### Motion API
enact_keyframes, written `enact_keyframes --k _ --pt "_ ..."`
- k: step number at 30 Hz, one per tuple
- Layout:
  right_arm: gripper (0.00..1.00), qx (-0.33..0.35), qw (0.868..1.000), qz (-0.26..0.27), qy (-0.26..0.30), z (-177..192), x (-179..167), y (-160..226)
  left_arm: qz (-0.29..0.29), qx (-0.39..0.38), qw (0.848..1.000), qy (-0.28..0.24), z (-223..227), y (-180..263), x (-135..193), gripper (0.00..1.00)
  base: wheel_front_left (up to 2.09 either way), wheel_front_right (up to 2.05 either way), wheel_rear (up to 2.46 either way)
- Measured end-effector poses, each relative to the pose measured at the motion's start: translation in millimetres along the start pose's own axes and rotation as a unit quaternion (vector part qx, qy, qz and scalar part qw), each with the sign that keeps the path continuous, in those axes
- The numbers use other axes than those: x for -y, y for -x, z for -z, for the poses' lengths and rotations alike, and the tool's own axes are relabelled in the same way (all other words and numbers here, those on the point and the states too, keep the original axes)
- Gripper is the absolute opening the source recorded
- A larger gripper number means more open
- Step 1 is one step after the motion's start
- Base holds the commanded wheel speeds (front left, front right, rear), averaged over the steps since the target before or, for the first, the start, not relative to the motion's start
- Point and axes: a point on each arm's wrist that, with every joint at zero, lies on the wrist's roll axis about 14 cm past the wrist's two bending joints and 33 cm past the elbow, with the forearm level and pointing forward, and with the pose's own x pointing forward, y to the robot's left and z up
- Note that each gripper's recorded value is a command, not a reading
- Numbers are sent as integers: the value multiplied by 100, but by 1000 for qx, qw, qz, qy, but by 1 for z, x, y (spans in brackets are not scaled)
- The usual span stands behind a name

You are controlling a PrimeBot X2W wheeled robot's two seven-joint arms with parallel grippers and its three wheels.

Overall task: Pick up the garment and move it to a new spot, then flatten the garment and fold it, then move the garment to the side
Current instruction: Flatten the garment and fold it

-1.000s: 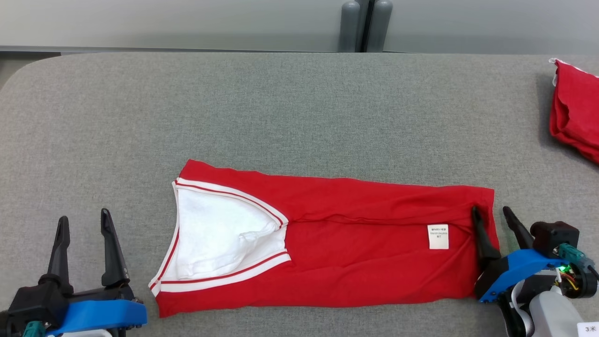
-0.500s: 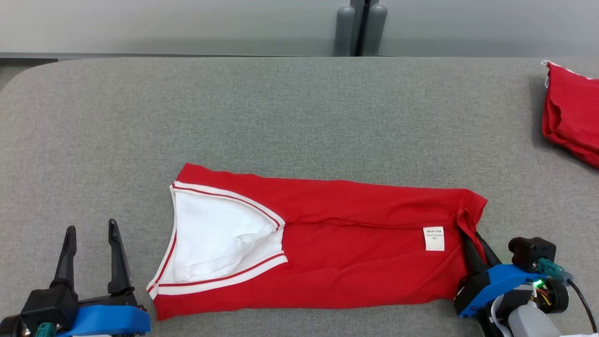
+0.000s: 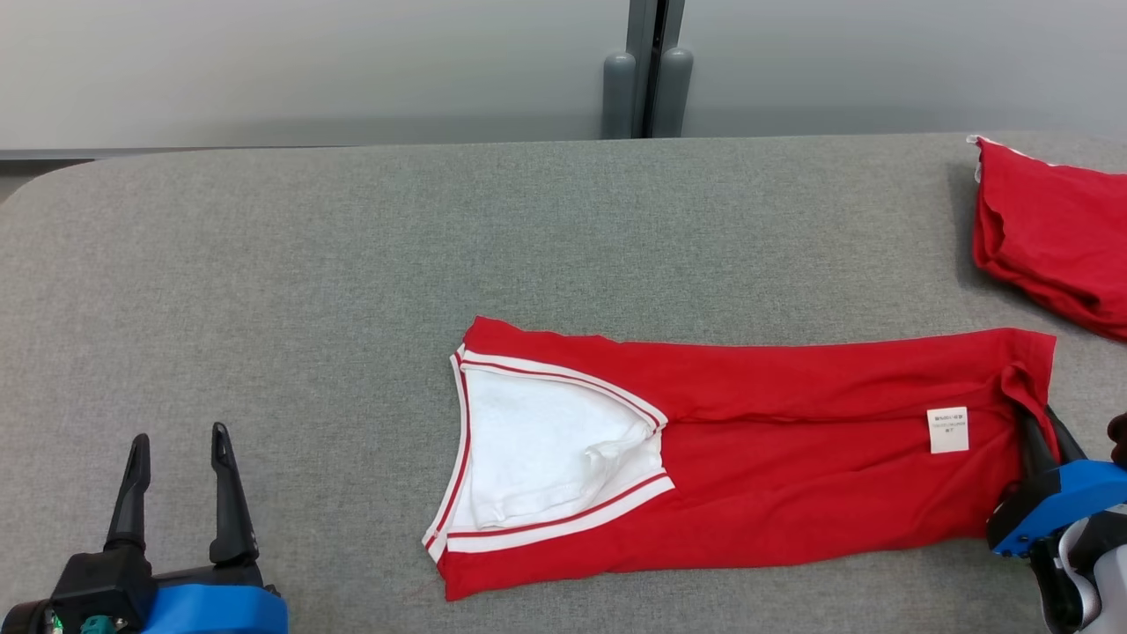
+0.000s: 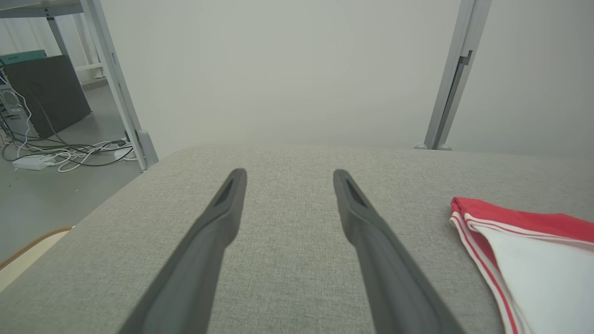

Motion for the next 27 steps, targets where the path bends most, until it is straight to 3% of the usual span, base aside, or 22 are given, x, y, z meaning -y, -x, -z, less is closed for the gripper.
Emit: enact_keyframes --k 6,15,27 --pt "0 8 1000 -20 0 -11 -16 1 5 5 1000 1 -3 0 3 100 0 0 0" --pt "0 29 993 -115 -8 -24 -93 12 4 4 1000 7 -2 4 5 100 0 0 0" --pt "0 40 960 -277 -3 -39 -219 37 9 -1 1000 8 1 4 9 100 0 0 0"
